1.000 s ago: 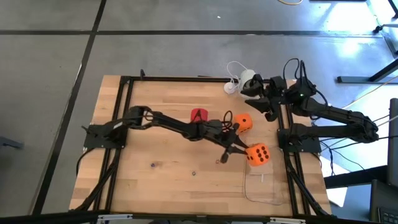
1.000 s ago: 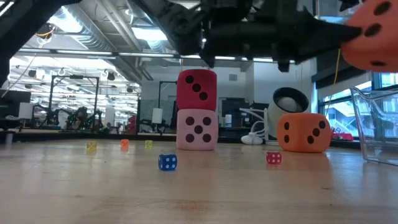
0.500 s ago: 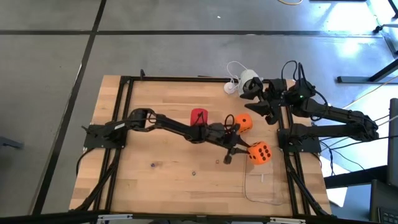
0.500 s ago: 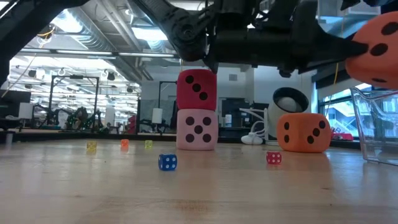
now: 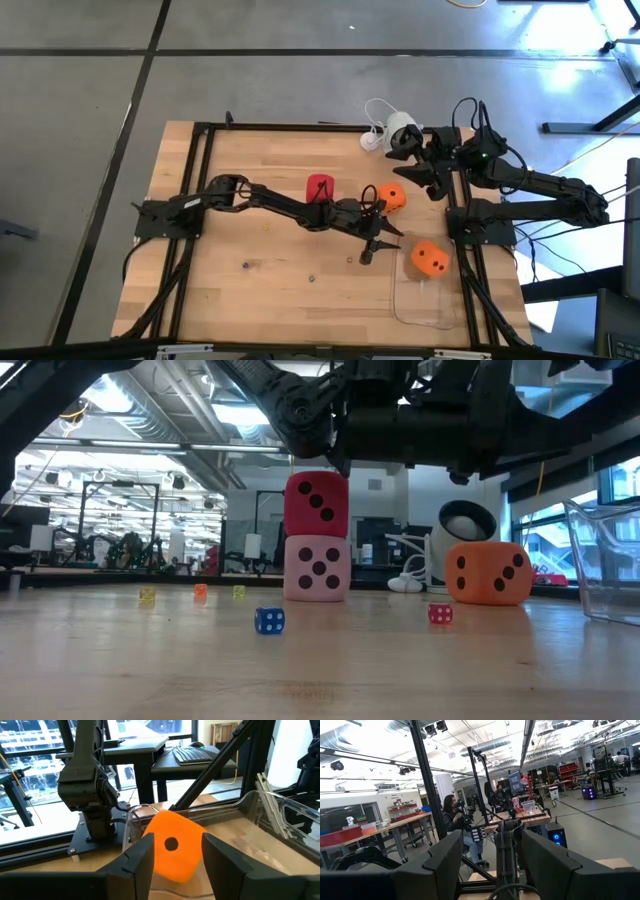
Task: Pick & Place Dice
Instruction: Put the large red die into the transparent container
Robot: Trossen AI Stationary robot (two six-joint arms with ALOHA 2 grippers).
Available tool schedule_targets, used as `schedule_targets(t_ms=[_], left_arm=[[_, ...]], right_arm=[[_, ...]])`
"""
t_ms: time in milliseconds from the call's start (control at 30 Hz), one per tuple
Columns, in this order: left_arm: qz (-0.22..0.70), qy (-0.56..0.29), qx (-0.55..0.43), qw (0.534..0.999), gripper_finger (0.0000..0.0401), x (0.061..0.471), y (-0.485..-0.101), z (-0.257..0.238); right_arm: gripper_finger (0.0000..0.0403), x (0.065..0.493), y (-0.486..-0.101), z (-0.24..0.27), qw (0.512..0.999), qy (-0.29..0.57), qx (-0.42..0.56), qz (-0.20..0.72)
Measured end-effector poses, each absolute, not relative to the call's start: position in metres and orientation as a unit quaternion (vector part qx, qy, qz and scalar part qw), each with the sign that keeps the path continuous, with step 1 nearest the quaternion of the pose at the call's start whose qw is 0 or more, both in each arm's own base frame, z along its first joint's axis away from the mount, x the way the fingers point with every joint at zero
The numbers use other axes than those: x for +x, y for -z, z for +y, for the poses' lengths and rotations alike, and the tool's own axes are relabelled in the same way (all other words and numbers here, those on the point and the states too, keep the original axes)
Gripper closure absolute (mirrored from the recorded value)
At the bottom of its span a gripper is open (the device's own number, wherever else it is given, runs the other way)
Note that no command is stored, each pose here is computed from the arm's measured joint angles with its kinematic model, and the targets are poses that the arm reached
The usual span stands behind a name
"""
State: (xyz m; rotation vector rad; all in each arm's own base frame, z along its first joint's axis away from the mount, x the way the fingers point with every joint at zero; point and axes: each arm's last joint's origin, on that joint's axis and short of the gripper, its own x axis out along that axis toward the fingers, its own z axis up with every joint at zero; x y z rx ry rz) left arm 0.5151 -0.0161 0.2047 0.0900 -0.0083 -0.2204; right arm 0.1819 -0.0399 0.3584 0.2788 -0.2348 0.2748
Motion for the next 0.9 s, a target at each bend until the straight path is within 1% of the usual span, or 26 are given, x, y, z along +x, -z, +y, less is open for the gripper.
schedule_targets(t_ms=[200, 433, 667, 900], left_arm=[[-0.008, 0.110, 0.015, 0.994, 0.0247, 0.514, -0.210, -0.016], [-0.003, 0.114, 0.003, 0.993, 0.0257, 0.505, -0.237, -0.018], [0.026, 0.118, 0.016, 0.993, 0.0258, 0.487, -0.276, -0.021], [0.045, 0.129, 0.070, 0.988, 0.0261, 0.467, -0.306, -0.029]], right_arm=[[0.0195, 0.183, -0.355, -0.040, 0.975, -0.133, 0.146, -0.101], [0.0195, 0.183, -0.353, -0.040, 0.976, -0.130, 0.150, -0.091], [0.0195, 0.184, -0.352, -0.040, 0.977, -0.128, 0.145, -0.085], [0.0195, 0.188, -0.348, -0.037, 0.979, -0.129, 0.139, -0.072]])
